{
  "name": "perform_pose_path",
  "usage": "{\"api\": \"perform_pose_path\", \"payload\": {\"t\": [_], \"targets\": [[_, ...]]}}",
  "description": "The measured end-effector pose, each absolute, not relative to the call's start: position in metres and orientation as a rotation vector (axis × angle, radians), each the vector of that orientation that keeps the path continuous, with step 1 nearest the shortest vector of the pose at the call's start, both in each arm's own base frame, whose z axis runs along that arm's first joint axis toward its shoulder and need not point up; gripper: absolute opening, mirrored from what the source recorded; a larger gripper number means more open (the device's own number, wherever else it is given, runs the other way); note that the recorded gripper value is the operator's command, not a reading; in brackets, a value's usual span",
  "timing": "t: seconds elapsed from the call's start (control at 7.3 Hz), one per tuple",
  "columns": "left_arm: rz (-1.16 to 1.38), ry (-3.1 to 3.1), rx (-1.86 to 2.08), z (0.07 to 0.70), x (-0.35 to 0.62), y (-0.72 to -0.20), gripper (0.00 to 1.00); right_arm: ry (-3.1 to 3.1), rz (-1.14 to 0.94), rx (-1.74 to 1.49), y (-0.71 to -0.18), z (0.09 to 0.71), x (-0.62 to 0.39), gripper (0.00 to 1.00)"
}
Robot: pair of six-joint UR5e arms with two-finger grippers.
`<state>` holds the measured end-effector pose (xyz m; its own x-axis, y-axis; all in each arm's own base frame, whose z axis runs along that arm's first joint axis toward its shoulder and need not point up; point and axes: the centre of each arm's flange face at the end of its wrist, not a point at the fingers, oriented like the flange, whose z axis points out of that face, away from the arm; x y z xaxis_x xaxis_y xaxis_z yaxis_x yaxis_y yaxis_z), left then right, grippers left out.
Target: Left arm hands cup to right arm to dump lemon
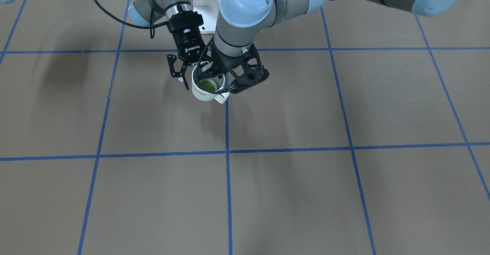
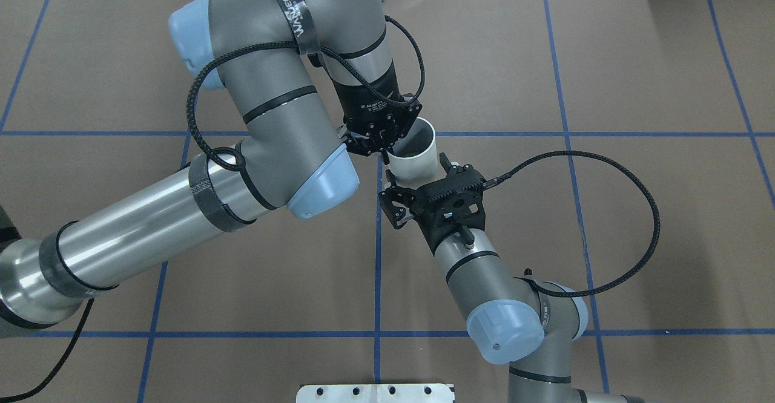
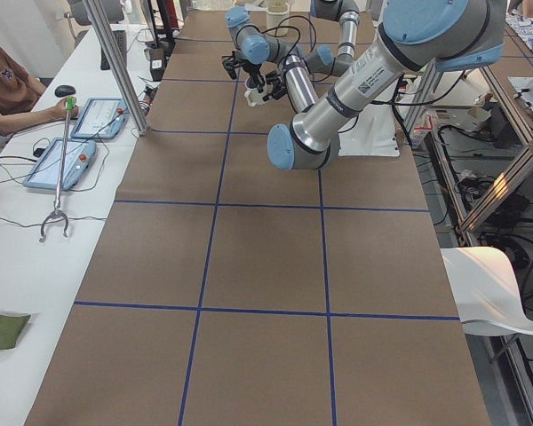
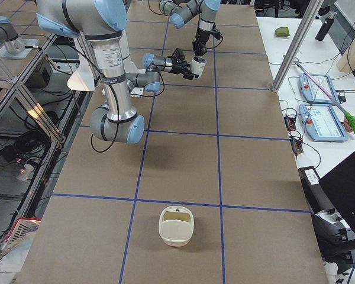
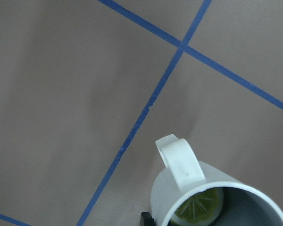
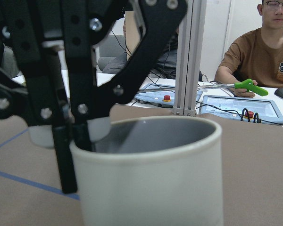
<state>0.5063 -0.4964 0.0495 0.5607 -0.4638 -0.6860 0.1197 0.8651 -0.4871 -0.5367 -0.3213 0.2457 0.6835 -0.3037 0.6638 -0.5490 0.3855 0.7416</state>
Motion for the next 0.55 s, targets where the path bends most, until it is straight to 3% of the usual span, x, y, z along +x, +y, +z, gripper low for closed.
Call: {"api": "perform_pose_path", "payload": {"t": [0.55], "targets": [[-0.342, 0.916, -0.418, 0.0476, 0.5125, -0.4888, 0.0, -0.846, 0.178, 1.206, -0.3223, 0.2469, -0.5373, 0.98]]}}
